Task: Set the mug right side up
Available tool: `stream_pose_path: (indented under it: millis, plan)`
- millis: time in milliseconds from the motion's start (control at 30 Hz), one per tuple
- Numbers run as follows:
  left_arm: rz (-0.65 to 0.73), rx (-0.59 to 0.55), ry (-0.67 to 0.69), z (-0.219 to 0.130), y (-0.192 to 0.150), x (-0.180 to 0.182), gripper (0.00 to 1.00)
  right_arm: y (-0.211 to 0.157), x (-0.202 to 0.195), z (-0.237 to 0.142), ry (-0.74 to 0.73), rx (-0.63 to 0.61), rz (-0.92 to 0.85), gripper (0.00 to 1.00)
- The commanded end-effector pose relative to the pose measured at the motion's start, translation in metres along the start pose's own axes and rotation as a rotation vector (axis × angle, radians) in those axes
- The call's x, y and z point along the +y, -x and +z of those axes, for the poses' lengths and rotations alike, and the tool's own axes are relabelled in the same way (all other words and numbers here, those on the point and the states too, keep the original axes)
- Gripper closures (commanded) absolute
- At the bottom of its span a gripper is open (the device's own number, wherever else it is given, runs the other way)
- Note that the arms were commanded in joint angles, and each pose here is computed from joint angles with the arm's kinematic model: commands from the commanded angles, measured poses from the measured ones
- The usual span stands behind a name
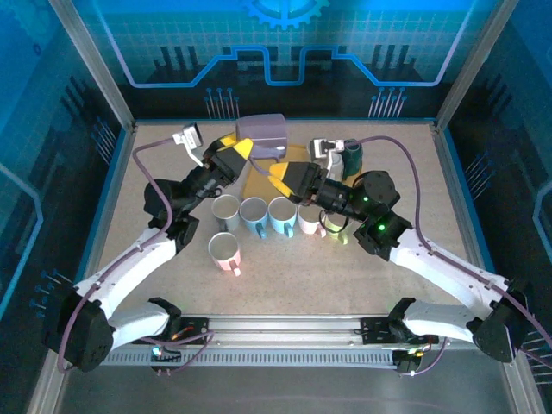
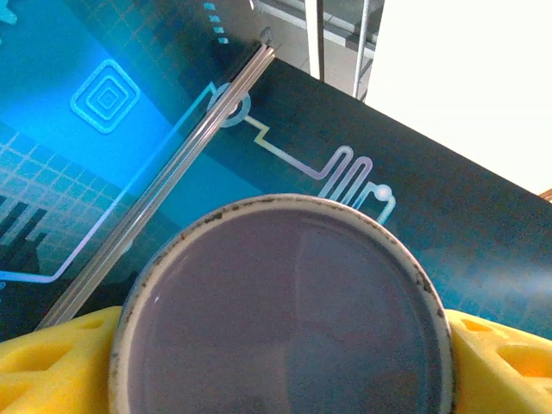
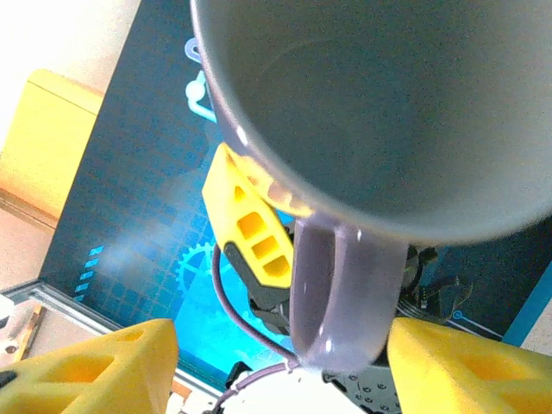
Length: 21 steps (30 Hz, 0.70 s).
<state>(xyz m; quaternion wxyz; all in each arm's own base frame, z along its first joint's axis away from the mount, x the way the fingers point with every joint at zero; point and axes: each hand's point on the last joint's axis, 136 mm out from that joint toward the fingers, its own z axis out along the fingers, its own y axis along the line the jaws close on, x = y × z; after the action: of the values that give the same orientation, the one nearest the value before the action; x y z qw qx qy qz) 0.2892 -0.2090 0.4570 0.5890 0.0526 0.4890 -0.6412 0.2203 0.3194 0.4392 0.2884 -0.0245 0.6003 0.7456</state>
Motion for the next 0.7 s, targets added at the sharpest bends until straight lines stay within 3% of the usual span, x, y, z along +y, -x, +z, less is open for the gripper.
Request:
stream_pose_path:
  millis: [0, 100, 400, 533, 600, 667]
  plan:
    - [0.086, -0.069, -0.136, -0.005, 0.017, -0.042, 0.44, 0.011, 0.02, 0.006, 0.06, -0.049, -0.033, 0.36]
    - [0.089, -0.064, -0.141, -0.007, 0.013, -0.042, 0.46, 0.013, 0.016, 0.009, 0.056, -0.055, -0.033, 0.42]
    - [0.1, -0.022, -0.126, -0.017, -0.005, -0.035, 0.53, 0.013, 0.007, 0.014, 0.041, -0.05, -0.027, 0.77]
    - [0.061, 0.012, -0.076, -0.032, -0.019, -0.025, 0.39, 0.007, 0.001, 0.007, 0.015, -0.038, -0.036, 0.9]
    - [0.024, 0.035, -0.057, -0.04, -0.029, -0.02, 0.21, 0.004, -0.004, 0.0, -0.015, -0.041, -0.044, 0.95]
    - [0.007, 0.05, -0.016, -0.053, -0.037, -0.014, 0.11, -0.001, -0.014, -0.008, -0.063, -0.034, -0.047, 0.99]
